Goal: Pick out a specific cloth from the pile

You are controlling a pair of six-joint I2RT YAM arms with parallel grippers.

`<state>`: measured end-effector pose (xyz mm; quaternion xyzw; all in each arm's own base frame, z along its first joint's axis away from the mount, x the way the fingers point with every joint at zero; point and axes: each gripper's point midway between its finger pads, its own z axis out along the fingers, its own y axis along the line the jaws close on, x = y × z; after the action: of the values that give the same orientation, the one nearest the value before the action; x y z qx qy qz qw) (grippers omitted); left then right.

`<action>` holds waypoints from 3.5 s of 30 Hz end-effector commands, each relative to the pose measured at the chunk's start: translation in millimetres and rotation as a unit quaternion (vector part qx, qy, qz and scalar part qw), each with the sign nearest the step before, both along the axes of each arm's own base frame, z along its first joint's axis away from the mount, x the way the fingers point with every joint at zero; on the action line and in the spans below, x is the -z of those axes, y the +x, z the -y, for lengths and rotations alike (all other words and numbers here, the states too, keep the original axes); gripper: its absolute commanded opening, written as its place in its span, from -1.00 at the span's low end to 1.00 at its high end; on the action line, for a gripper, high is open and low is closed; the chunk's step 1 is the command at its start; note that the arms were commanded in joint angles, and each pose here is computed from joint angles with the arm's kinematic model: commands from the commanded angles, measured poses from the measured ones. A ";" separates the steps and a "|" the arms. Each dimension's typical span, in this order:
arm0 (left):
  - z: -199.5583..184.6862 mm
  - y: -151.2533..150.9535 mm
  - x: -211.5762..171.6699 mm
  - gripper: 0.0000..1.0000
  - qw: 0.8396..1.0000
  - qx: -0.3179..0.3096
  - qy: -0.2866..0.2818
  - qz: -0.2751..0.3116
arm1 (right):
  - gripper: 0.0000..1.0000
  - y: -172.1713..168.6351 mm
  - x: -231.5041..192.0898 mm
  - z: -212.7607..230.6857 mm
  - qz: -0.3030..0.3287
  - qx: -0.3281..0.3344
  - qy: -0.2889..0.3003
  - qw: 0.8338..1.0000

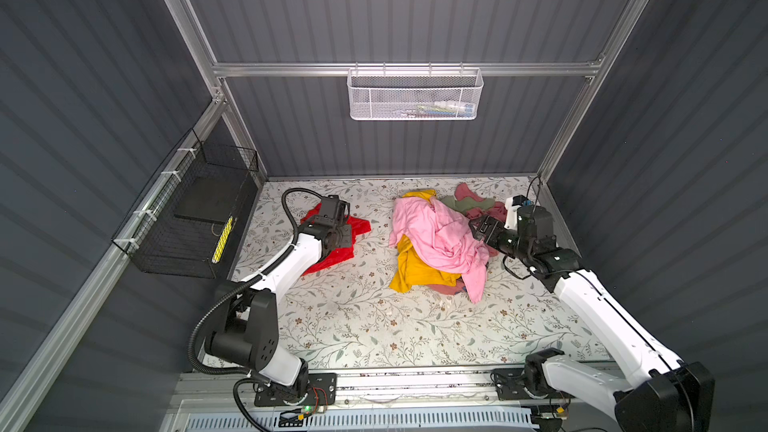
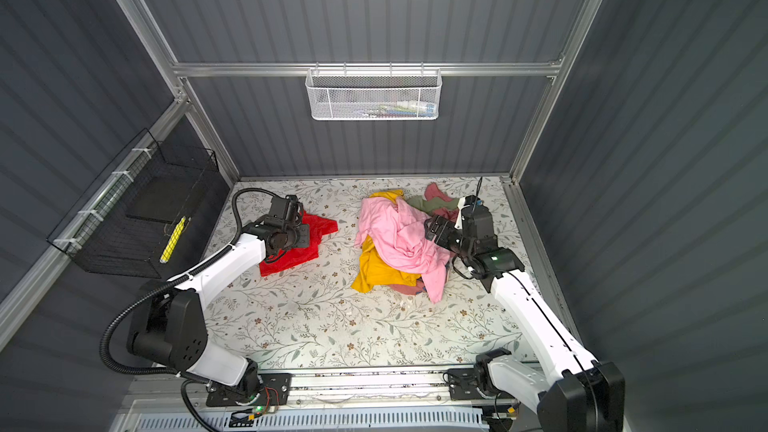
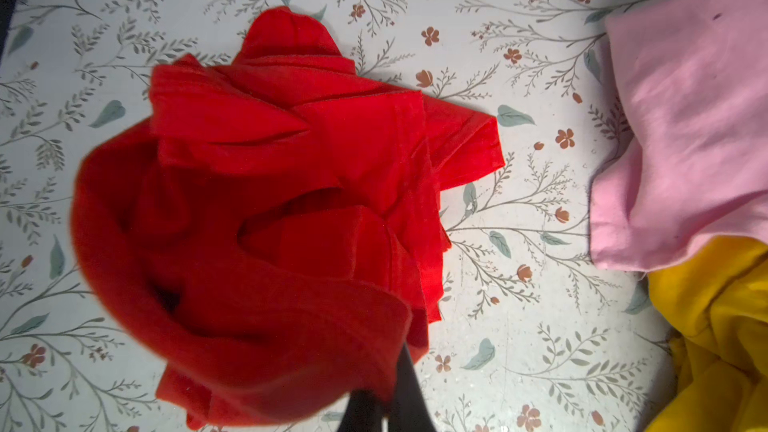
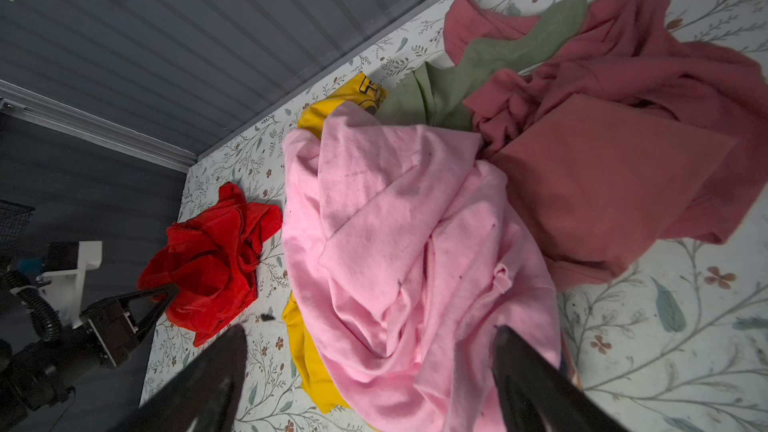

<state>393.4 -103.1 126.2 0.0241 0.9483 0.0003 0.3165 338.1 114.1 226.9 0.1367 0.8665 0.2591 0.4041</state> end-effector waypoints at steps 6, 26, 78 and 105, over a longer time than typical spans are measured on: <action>20.3 -14.5 60.9 -0.67 0.994 0.003 -0.044 -0.098 | 0.83 3.2 -8.1 -1.7 0.008 -0.003 -0.011 1.000; -15.3 -28.1 -4.3 0.82 0.996 -0.047 0.049 -0.056 | 0.86 0.5 -2.5 4.4 0.005 -0.003 -0.040 0.999; -80.3 107.0 -45.0 -1.00 0.982 -0.109 0.148 0.032 | 0.88 -5.1 -18.1 10.4 0.018 -0.013 -0.076 0.997; -62.5 112.5 62.9 0.21 0.984 -0.049 0.148 -0.087 | 0.91 -11.2 -10.8 21.3 0.010 -0.006 -0.110 0.994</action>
<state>517.6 -38.3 49.4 0.0200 0.9575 0.1703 0.2318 327.4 96.4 231.1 0.0936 0.8864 0.1818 0.4153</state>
